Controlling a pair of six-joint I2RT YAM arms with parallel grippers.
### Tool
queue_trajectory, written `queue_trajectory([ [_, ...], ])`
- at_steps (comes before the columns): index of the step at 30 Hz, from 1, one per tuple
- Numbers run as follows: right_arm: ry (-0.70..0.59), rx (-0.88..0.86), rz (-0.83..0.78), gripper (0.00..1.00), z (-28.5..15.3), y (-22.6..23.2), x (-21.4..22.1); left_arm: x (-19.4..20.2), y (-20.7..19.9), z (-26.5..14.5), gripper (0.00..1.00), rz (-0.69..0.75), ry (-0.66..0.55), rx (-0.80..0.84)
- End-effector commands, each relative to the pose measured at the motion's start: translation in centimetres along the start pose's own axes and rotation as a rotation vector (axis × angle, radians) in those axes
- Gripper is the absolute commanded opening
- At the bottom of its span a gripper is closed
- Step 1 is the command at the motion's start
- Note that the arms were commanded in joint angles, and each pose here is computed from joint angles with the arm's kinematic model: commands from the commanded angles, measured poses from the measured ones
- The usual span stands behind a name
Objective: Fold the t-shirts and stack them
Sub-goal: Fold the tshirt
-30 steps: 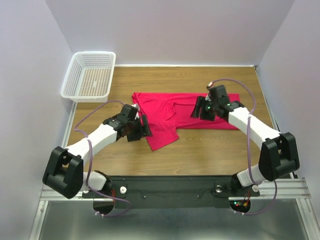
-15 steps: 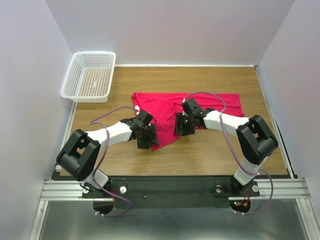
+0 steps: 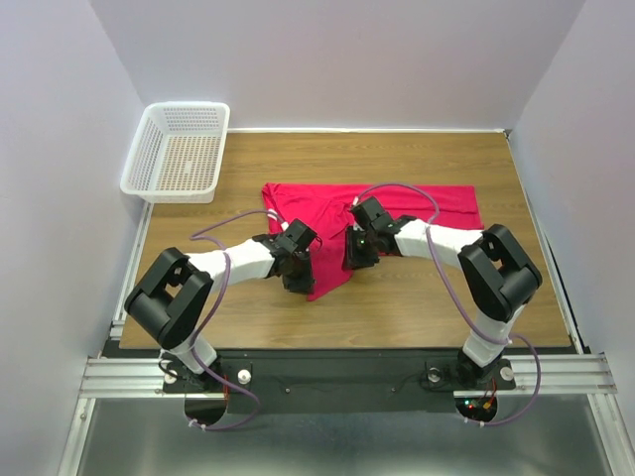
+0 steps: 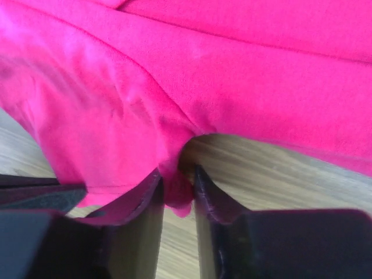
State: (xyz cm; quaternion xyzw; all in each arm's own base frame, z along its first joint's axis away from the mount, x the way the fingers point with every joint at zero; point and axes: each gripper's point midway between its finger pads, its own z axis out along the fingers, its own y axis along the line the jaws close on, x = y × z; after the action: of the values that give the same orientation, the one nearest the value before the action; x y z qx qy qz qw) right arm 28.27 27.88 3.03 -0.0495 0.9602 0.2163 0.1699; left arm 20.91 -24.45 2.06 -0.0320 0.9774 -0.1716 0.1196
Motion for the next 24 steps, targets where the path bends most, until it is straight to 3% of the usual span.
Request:
queue_trajectory([
  [1,-0.030,-0.018,-0.009,0.25,-0.4,1.0,-0.7,0.9,1.0,0.1,0.04,0.005,0.019,-0.046],
  [2,-0.043,-0.027,-0.010,0.18,-0.8,1.3,-1.0,0.5,0.9,-0.1,0.00,0.009,0.004,-0.047],
  [6,-0.094,-0.041,-0.005,0.05,-2.1,2.4,-2.7,-1.4,0.3,-1.6,0.00,0.027,-0.064,-0.053],
  [14,-0.219,-0.002,-0.005,0.03,-3.5,4.2,-8.2,-10.9,-0.4,-6.9,0.00,0.036,-0.276,-0.075],
  [24,-0.259,0.042,0.084,0.04,-1.8,2.8,-12.9,-17.5,0.0,-5.8,0.00,0.069,-0.324,-0.082],
])
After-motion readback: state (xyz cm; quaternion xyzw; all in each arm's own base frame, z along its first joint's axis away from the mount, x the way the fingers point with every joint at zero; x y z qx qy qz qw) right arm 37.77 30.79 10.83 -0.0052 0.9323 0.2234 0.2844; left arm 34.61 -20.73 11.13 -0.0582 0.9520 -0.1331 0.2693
